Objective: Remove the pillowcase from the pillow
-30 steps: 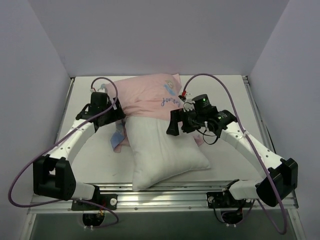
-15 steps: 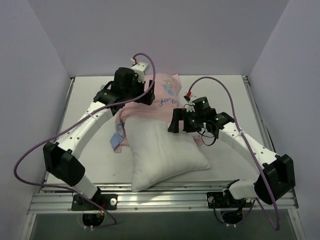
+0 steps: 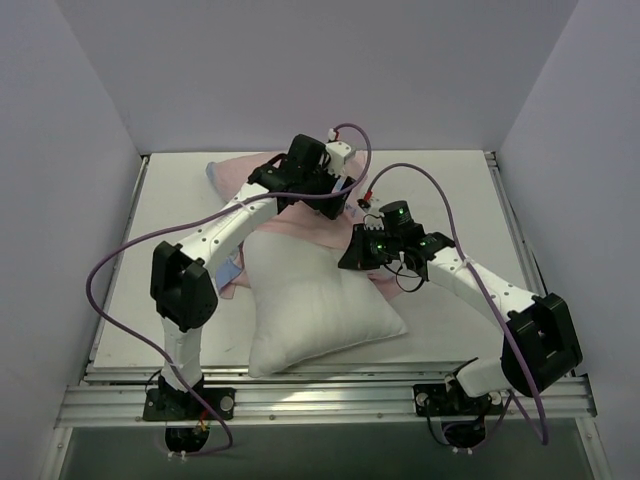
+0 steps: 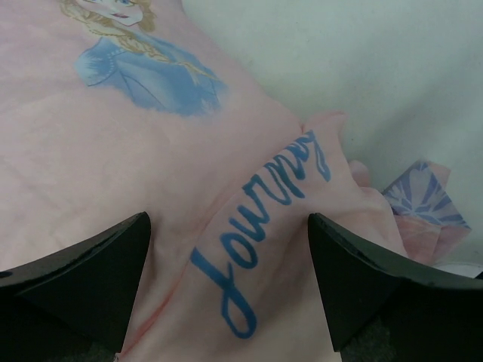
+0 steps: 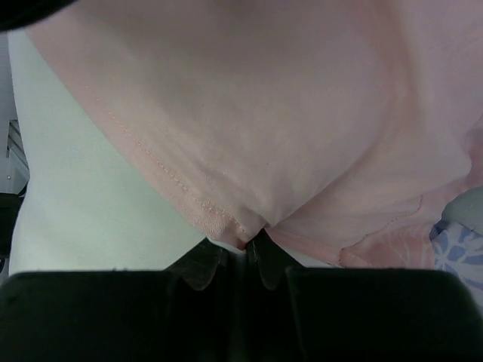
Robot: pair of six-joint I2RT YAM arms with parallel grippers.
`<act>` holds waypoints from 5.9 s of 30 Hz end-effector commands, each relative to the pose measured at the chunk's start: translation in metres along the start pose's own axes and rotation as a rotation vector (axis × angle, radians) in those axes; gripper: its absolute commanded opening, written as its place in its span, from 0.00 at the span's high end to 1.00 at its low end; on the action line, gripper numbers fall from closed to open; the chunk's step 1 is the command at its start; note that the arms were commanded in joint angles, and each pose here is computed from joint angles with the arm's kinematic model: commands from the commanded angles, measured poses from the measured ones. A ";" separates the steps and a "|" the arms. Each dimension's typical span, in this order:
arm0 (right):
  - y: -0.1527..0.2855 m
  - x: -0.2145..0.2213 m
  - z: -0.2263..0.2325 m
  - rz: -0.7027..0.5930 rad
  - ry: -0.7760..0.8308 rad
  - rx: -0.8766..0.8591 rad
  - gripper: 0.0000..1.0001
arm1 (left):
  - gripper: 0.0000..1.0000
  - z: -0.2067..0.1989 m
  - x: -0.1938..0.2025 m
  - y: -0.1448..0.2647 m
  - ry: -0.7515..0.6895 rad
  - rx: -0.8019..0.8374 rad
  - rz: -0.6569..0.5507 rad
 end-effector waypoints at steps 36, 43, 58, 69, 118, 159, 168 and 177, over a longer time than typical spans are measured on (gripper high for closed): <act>0.153 -0.010 0.053 -0.088 0.243 0.066 1.00 | 0.95 0.241 -0.039 0.056 0.271 -0.919 -0.182; 0.162 -0.014 0.034 -0.120 0.225 0.178 1.00 | 0.94 0.262 -0.018 0.039 0.340 -0.866 -0.131; 0.114 -0.080 -0.004 -0.185 0.249 0.419 0.31 | 0.16 0.124 -0.066 0.049 0.523 -0.284 -0.267; 0.086 -0.096 0.064 -0.244 0.523 0.430 0.00 | 0.03 0.126 0.009 0.112 0.644 -0.351 -0.172; 0.018 -0.042 0.023 -0.037 0.533 0.370 1.00 | 0.16 0.017 0.116 0.079 0.471 0.108 -0.114; 0.091 0.003 0.041 0.059 0.589 0.092 1.00 | 0.06 0.203 0.087 0.129 1.074 -0.387 -0.414; 0.085 0.005 0.038 0.055 0.582 0.091 1.00 | 0.06 0.216 0.068 0.107 1.197 -0.223 -0.493; 0.078 0.000 0.030 0.046 0.582 0.141 1.00 | 0.06 0.158 0.045 0.132 0.928 0.115 -0.401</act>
Point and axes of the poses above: each gripper's point midway between its finger pads, its own y axis back along the fingers, its own z axis along the line the jaws close on, x = y × z, the point moved 3 cm from there along y, back along the fingers
